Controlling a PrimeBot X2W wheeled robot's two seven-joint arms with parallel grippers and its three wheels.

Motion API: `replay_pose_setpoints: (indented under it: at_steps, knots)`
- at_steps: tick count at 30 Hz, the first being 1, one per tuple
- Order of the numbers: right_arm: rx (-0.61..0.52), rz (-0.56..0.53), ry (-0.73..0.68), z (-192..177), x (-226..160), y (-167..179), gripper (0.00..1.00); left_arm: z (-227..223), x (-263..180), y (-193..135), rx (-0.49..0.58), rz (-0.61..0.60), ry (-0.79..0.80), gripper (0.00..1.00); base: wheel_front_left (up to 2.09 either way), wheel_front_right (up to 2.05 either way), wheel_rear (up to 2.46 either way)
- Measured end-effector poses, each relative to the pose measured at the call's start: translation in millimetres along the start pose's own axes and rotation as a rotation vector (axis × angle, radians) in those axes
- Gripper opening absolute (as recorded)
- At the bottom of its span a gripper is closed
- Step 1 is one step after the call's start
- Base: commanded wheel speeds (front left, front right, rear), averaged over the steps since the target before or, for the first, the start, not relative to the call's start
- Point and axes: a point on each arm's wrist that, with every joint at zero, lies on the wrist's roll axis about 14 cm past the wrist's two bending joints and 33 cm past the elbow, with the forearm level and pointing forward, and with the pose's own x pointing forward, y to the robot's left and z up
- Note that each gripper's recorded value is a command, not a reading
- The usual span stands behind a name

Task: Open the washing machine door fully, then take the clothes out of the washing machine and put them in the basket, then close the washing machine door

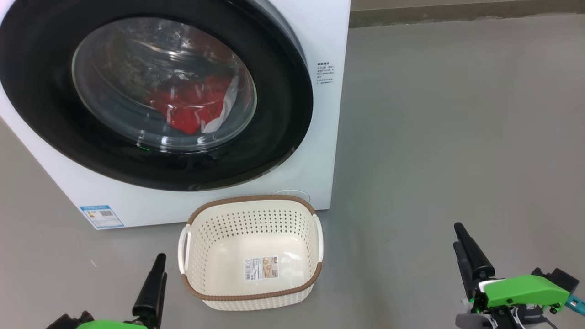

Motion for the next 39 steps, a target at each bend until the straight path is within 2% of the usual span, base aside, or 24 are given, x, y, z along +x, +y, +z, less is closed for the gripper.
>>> replay_pose_setpoints:
  at_steps: [14,27,39]
  knots:
    - [-0.159,0.024,0.003,-5.4,11.7,11.6,1.0,-5.4,10.1,-12.3,0.17,-0.032,0.008,1.0,0.0,0.0,0.0]
    - [-0.391,0.049,0.006,-8.4,21.4,21.6,1.0,-5.1,17.7,-21.2,0.359,-0.057,-0.004,1.0,0.0,0.0,0.0]
    - [-0.587,0.077,-0.002,-9.5,26.9,29.1,1.0,-4.2,24.6,-30.1,0.588,-0.087,-0.021,1.0,0.0,0.0,0.0]
